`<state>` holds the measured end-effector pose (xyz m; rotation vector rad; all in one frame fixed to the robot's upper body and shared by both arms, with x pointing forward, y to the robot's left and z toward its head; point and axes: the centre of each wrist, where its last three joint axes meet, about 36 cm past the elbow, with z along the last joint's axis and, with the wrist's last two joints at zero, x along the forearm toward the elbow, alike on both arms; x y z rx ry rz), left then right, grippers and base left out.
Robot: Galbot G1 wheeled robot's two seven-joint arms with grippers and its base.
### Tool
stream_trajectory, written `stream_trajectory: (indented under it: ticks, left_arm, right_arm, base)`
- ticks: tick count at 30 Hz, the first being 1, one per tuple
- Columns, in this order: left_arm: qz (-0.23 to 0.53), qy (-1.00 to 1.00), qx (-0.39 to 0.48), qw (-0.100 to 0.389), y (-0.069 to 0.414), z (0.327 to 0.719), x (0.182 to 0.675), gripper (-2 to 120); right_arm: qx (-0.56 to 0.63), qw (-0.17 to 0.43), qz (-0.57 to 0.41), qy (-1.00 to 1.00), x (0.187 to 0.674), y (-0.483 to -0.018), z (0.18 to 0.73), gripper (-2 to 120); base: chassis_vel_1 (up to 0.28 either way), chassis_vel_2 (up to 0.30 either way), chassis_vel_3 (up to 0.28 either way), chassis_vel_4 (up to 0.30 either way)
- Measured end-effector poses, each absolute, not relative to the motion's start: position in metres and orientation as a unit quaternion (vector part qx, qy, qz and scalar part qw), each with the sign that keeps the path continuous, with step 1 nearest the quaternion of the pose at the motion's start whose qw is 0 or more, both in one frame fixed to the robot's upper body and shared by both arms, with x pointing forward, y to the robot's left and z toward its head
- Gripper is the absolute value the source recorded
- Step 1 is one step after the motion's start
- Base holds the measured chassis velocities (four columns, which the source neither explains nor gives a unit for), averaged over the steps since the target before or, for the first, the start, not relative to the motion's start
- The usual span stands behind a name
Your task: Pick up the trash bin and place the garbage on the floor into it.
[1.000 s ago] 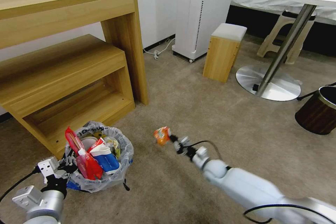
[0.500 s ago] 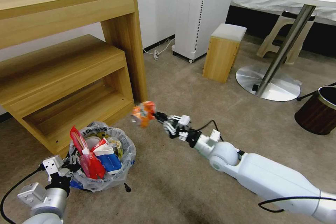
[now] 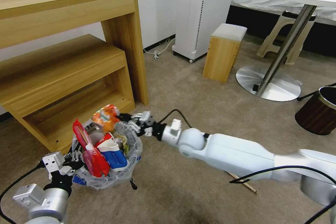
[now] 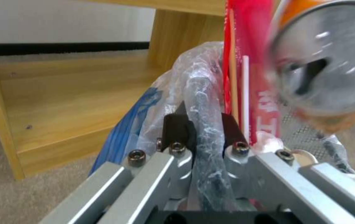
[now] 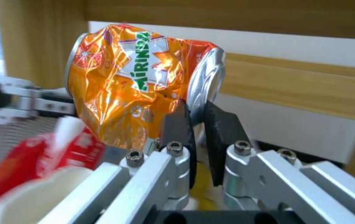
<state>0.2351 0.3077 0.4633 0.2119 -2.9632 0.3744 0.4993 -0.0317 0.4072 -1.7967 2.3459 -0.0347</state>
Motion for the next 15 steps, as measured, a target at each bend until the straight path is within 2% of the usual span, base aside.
stream_trajectory:
  ticks: [6, 15]
  left_arm:
    - [0.128, -0.987, 0.074, 0.07, 0.309, 0.465, 0.235, 3]
    - [0.132, -0.986, 0.078, 0.068, 0.31, 0.465, 0.236, 3]
  right_arm:
    - [-0.622, 0.092, -0.013, 0.777, 0.49, -0.014, 0.406, 6]
    - [-0.617, 0.083, -0.024, 0.782, 0.488, -0.031, 0.395, 6]
  base:
    - [0.0, 0.0, 0.0, 0.0]
    - [0.0, 0.0, 0.0, 0.0]
